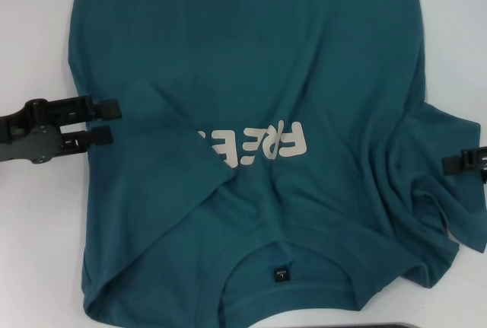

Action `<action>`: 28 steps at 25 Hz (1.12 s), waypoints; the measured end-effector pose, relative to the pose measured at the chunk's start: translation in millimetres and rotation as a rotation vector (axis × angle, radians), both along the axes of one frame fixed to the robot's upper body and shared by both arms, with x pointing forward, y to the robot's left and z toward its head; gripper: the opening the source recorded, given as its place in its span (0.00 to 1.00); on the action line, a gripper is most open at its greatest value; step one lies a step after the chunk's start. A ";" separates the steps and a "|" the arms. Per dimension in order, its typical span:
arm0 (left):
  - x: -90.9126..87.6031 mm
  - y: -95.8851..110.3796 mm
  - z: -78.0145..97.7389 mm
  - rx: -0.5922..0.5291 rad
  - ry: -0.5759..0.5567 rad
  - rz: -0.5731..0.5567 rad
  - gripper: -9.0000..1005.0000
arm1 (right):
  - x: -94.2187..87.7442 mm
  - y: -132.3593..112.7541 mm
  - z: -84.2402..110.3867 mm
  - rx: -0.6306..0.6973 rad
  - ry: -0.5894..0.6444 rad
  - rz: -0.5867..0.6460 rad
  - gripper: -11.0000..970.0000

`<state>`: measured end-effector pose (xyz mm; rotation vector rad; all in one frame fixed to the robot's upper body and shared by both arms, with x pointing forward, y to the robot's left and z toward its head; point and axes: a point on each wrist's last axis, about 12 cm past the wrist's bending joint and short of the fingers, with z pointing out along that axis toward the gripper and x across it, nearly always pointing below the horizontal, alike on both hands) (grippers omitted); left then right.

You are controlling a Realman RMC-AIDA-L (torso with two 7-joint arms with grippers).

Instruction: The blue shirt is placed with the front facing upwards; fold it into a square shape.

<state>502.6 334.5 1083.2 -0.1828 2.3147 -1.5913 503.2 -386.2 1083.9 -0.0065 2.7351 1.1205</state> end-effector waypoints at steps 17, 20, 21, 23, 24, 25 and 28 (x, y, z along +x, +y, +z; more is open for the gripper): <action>-1.2 0.9 0.2 -0.010 -0.001 0.007 0.72 | -0.1 3.9 -0.9 -0.009 -0.007 0.031 0.61; -1.4 1.1 0.2 -0.010 0.000 0.007 0.72 | -0.6 3.2 -1.1 -0.011 -0.005 0.031 0.54; -1.3 1.2 0.3 -0.010 0.000 0.007 0.72 | -0.8 2.9 -1.2 -0.012 -0.005 0.030 0.50; -1.2 1.2 0.4 -0.010 0.000 0.007 0.72 | -1.2 2.0 -1.4 -0.015 -0.005 0.027 0.42; -1.2 1.2 0.4 -0.010 0.000 0.007 0.72 | -1.4 1.6 -1.5 -0.016 -0.004 0.025 0.37; -1.3 1.3 0.4 -0.010 0.000 0.007 0.72 | -1.6 1.3 -1.6 -0.017 -0.004 0.024 0.33; -1.9 1.6 0.1 -0.010 0.001 0.008 0.72 | -2.0 0.9 -1.8 -0.019 -0.002 0.025 0.20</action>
